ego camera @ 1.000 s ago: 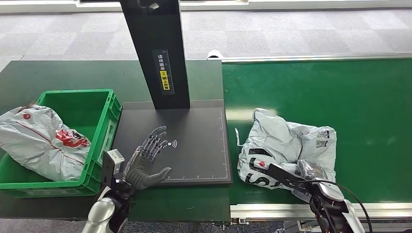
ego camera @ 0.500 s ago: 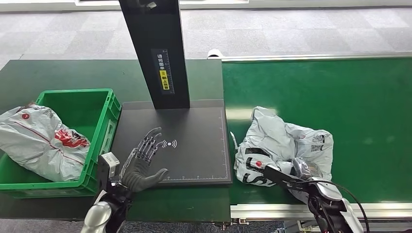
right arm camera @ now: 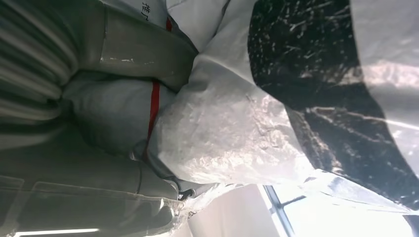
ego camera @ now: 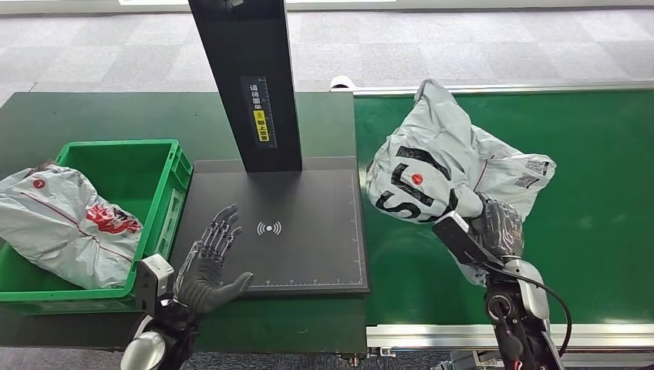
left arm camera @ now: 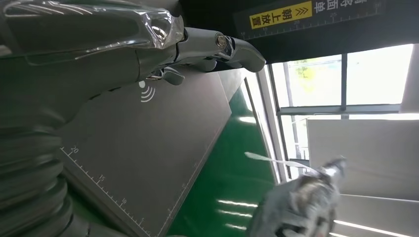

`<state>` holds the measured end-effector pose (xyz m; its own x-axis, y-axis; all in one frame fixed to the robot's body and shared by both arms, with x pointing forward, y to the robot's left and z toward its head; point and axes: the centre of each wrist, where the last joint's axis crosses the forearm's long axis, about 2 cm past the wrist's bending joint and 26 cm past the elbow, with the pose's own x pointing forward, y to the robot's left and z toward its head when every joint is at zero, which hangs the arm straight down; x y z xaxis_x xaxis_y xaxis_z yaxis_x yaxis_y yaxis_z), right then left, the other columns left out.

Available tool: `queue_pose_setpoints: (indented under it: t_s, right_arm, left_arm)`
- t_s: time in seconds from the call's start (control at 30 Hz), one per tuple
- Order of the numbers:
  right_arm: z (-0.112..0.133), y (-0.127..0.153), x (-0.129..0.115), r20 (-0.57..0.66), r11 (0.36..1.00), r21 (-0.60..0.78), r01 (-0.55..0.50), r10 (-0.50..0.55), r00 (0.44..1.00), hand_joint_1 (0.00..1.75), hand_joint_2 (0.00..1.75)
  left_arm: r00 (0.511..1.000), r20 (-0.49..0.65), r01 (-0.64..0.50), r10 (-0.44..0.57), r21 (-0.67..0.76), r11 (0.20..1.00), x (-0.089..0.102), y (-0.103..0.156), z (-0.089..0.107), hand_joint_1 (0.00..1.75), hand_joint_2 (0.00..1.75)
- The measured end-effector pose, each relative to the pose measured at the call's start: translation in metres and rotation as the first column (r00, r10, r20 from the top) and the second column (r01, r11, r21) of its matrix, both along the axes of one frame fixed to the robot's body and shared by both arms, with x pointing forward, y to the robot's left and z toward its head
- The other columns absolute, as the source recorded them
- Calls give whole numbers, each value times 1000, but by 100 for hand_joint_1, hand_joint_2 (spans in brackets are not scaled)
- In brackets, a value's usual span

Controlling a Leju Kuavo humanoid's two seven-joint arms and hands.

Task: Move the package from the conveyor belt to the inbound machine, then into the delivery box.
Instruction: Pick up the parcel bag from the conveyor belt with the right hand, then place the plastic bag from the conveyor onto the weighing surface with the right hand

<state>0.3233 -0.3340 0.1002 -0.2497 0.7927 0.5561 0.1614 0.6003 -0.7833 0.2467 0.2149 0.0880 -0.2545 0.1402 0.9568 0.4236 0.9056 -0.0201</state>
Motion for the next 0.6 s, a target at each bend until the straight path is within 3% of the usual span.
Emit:
queue_pose_setpoints:
  t_s: [0.2, 0.33, 0.47, 0.6]
  right_arm:
    - [13, -4, -7, 158, 990, 131, 42, -63, 985, 175, 175]
    - [22, -2, -13, 261, 973, 232, 12, -74, 963, 175, 175]
    - [24, 13, -14, 248, 965, 238, -111, 50, 967, 175, 175]
    - [18, 51, -15, 193, 955, 121, -270, 244, 950, 175, 175]
  left_arm:
    - [999, 25, -26, 25, 19, 999, 2, 0, 2, 0, 175]
    - [995, 57, -79, 77, 44, 996, 4, 0, 3, 0, 175]
    - [992, 79, -99, 96, 39, 994, 7, 0, 5, 0, 175]
    - [991, 100, -94, 91, 24, 995, 9, -1, 8, 0, 175]
